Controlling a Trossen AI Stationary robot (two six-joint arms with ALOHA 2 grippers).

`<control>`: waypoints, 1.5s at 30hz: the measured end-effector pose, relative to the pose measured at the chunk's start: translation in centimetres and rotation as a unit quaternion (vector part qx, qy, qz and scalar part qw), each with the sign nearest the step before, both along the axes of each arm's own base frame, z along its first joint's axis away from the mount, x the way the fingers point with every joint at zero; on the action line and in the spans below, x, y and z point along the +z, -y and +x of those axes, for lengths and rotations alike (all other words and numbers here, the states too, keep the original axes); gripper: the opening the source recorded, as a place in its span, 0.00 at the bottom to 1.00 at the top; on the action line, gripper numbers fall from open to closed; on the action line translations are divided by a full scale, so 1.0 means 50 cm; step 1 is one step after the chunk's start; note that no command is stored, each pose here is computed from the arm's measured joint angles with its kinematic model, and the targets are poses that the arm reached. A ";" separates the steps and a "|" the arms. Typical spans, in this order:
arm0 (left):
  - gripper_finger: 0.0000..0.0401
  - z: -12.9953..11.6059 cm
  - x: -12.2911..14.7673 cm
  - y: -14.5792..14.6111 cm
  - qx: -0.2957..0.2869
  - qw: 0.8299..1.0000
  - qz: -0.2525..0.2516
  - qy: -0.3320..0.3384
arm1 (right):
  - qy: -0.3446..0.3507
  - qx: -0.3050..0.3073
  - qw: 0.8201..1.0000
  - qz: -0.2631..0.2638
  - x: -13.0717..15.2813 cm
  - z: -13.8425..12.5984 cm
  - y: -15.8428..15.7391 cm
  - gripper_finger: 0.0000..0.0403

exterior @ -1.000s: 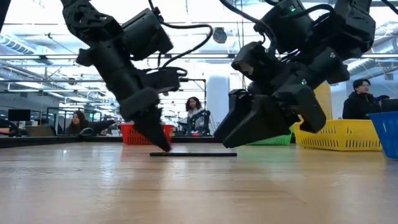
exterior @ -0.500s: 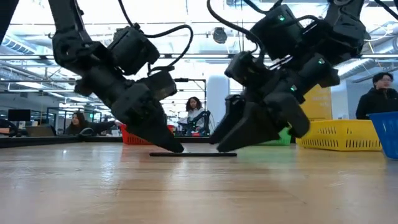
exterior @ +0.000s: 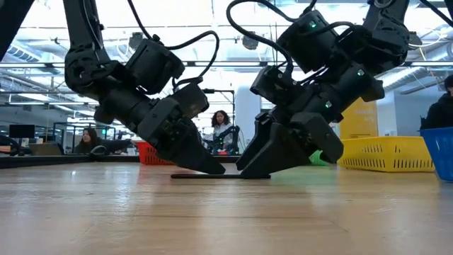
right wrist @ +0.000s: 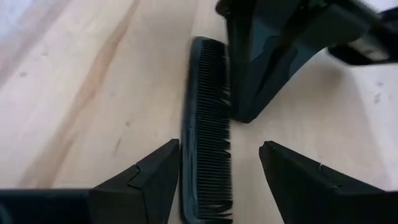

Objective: Pick & Place Travel size toiletries
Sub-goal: Put the black comb into the blue bin

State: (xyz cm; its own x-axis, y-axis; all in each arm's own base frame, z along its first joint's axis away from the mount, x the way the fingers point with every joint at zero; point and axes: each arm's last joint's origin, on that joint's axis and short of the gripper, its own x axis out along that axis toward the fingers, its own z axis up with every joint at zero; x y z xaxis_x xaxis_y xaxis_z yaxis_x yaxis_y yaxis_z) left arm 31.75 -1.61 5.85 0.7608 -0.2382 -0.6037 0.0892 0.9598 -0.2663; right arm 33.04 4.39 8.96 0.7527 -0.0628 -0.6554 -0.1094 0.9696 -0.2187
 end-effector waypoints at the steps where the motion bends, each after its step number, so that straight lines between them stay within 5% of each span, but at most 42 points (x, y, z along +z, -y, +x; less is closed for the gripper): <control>1: 0.00 0.000 -0.002 0.000 0.001 1.000 -0.003 -0.001 | 0.001 -0.001 1.000 -0.010 0.000 0.000 0.000 0.54; 18: 0.00 0.001 -0.008 -0.005 0.003 1.000 -0.011 0.002 | 0.019 0.048 0.993 -0.106 0.006 0.005 0.002 0.53; 38: 0.00 0.002 -0.008 -0.016 0.017 1.000 -0.007 0.005 | 0.040 0.092 0.982 -0.159 0.024 0.026 -0.003 0.53; 45: 0.00 0.002 -0.008 -0.017 0.021 1.000 -0.003 0.011 | 0.054 0.056 0.980 -0.183 0.036 0.034 0.004 0.53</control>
